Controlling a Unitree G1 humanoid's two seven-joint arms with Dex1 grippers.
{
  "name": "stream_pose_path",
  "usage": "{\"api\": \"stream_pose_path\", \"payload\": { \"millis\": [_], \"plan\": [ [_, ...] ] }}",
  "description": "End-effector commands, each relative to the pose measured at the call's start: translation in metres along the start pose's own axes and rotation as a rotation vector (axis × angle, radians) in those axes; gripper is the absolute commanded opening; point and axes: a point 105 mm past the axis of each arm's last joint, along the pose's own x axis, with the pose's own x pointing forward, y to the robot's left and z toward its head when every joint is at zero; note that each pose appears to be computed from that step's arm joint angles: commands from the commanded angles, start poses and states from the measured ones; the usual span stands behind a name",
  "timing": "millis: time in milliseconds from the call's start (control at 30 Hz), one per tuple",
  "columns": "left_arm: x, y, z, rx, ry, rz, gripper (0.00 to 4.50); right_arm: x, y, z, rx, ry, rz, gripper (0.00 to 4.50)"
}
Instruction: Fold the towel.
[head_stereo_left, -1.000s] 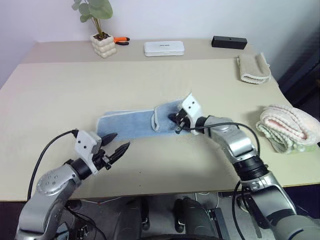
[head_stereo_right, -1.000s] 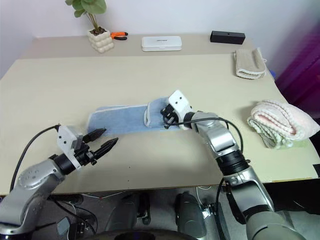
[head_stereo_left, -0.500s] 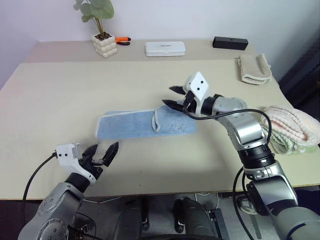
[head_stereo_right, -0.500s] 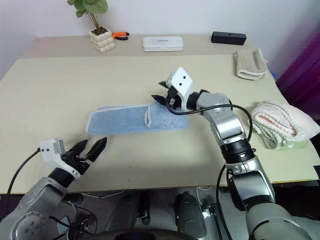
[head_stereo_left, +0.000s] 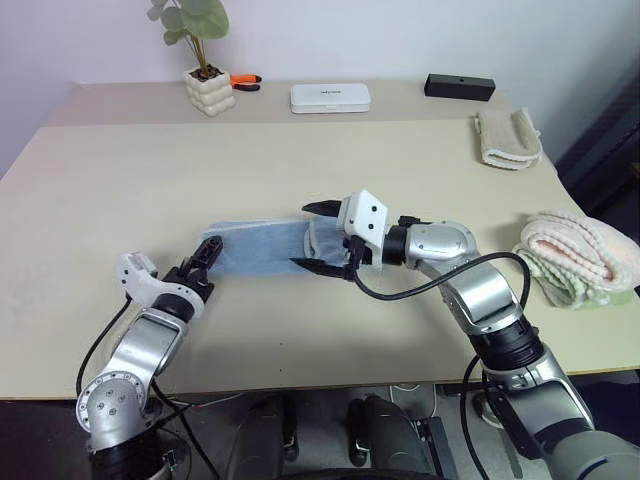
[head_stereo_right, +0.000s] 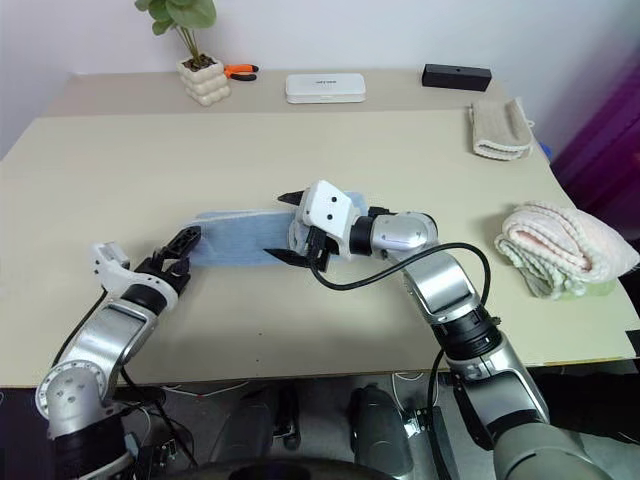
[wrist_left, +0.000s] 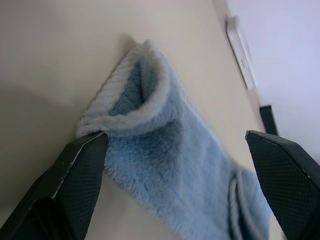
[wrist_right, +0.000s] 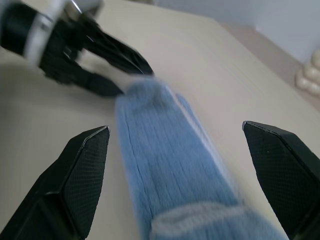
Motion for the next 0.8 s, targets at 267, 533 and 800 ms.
{"api": "stream_pose_path", "payload": {
  "millis": [267,533,800],
  "plan": [
    [-0.043,0.010,0.000,0.045,-0.028,-0.015,4.50,-0.009,0.002,0.005,-0.033,-0.005,-0.022,4.34],
    [-0.054,0.021,-0.005,0.019,-0.028,0.057,4.50,-0.007,0.005,-0.001,-0.047,0.011,0.004,4.34],
    [-0.015,0.018,0.000,-0.034,-0.043,0.120,4.50,-0.003,0.006,-0.002,-0.060,0.011,0.013,4.34]
  ]
}}
